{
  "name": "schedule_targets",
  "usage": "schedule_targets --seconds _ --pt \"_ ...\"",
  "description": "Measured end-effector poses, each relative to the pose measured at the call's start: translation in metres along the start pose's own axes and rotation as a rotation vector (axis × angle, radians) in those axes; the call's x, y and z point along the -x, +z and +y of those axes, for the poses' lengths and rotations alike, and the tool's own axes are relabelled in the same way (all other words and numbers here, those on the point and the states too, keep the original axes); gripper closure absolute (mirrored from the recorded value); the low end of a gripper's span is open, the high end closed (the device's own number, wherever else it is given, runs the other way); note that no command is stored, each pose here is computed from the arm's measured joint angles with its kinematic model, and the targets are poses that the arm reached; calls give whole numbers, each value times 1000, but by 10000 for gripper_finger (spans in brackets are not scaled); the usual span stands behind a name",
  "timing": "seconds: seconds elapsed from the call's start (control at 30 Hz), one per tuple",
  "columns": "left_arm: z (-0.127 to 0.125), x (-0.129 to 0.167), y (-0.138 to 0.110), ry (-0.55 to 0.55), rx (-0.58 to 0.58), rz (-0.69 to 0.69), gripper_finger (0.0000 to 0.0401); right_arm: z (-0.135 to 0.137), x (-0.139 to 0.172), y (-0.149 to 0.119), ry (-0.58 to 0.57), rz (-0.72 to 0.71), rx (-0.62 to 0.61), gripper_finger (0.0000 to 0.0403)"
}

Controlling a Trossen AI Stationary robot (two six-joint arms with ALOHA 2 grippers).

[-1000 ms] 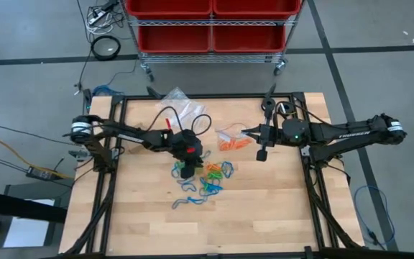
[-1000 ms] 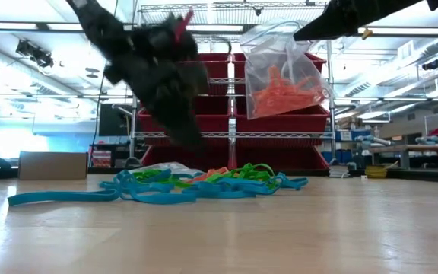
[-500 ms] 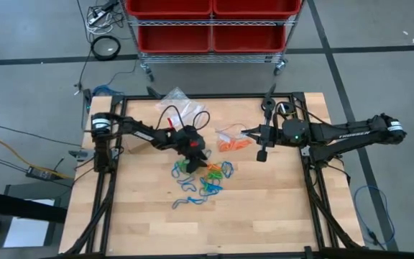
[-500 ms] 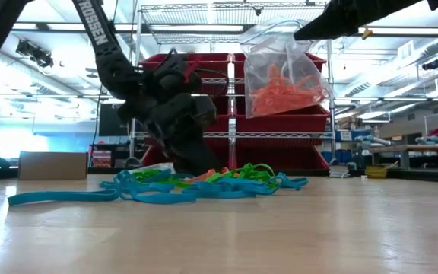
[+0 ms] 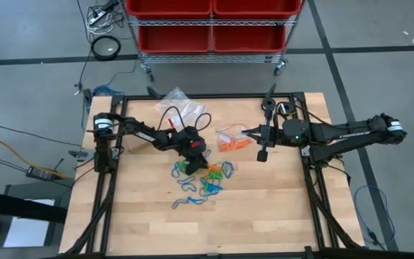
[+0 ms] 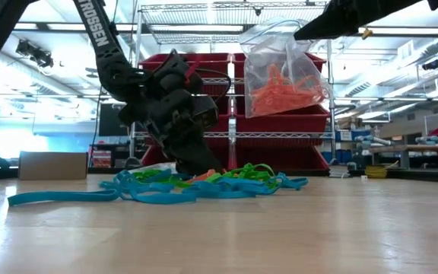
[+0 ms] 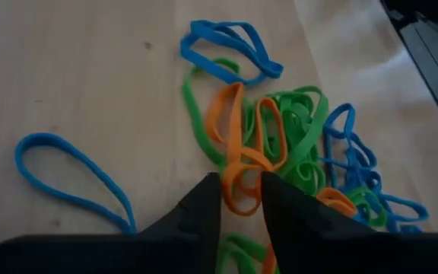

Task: Sort rubber bands
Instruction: Put the orange rubber band into the transparent zip bag

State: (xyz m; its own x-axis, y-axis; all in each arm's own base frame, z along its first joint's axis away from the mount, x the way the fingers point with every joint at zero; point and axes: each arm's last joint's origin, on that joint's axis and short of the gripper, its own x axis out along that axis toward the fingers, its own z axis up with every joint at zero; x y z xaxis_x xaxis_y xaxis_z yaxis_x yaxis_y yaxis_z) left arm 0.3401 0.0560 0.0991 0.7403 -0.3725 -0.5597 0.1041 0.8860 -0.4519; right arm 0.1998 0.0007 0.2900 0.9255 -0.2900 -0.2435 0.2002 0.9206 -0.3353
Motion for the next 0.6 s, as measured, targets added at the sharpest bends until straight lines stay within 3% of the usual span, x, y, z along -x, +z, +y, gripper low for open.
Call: schedule_targets --seconds 0.23,0.4,0.6 --pt "-2 2 1 -39 -34 0 390 0 0 0 -1 -3 -8 403" --pt "-26 20 23 -130 -130 -78 396 1 -3 -1 2 8 -8 403" --pt "-76 71 62 -142 -323 -274 398 10 -20 -7 31 47 -6 403"
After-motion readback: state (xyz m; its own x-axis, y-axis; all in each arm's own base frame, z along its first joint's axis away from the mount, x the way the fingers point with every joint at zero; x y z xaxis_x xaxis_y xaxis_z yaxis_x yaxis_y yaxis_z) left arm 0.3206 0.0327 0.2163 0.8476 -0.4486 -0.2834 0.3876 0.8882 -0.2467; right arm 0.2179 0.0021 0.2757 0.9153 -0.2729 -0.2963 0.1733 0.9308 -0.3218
